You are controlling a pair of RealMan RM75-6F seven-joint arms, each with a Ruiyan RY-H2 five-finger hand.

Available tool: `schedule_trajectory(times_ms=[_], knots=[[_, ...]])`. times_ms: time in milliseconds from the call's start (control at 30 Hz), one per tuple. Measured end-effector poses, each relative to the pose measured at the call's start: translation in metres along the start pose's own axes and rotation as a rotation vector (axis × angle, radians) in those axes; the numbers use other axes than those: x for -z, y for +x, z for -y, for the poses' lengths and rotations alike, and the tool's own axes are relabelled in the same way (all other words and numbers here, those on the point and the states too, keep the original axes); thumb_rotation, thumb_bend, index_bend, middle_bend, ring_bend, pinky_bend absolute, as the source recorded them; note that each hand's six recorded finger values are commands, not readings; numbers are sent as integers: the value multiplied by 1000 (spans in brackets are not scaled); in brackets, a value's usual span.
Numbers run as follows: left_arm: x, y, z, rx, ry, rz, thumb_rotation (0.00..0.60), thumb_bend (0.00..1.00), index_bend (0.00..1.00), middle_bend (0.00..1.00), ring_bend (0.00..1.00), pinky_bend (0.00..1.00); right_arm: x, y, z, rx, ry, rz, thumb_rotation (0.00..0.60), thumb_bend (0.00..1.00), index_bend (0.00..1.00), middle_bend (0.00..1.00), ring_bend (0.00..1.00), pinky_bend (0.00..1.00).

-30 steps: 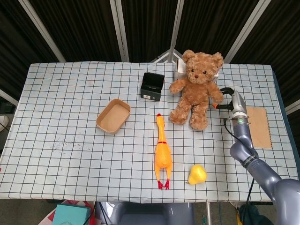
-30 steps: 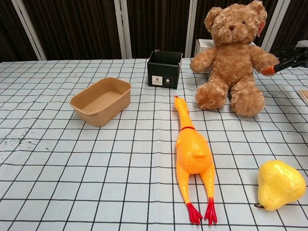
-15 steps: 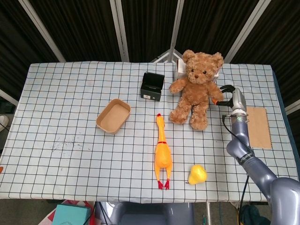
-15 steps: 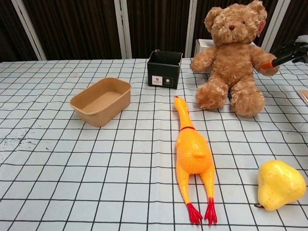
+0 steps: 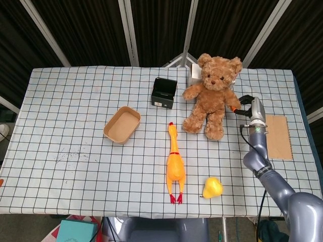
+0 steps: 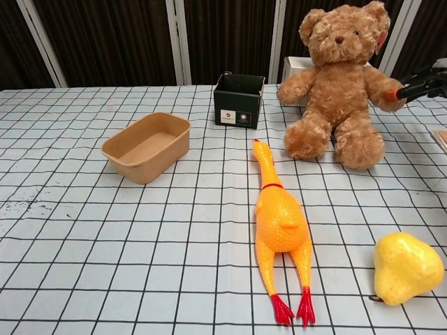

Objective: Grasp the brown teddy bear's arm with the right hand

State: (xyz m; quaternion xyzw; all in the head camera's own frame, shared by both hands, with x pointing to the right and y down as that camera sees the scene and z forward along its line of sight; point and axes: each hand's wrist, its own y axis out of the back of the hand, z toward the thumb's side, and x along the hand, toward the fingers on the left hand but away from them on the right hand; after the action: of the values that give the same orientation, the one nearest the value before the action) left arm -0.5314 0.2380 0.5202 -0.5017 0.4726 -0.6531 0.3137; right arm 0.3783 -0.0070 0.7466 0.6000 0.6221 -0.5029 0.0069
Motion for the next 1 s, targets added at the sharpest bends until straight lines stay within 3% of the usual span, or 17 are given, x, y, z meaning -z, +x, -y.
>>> schedule_trajectory(times_ms=[400,733,1000], knots=[[0,0,0,0,0,1,600,269,224,0,0,135,-9,0,-1,3,-4,-40,600,336,510,535,332,0],[0,-1,0,-1,-1,1,600,269,224,0,0,135,13,-2,-2,12,39,0,600,336,510,535,332,0],[-1,1,2,6,6,2,600,269,225,0,0,135,-3,-2,-4,17,50,-46,600,337,511,535,332,0]])
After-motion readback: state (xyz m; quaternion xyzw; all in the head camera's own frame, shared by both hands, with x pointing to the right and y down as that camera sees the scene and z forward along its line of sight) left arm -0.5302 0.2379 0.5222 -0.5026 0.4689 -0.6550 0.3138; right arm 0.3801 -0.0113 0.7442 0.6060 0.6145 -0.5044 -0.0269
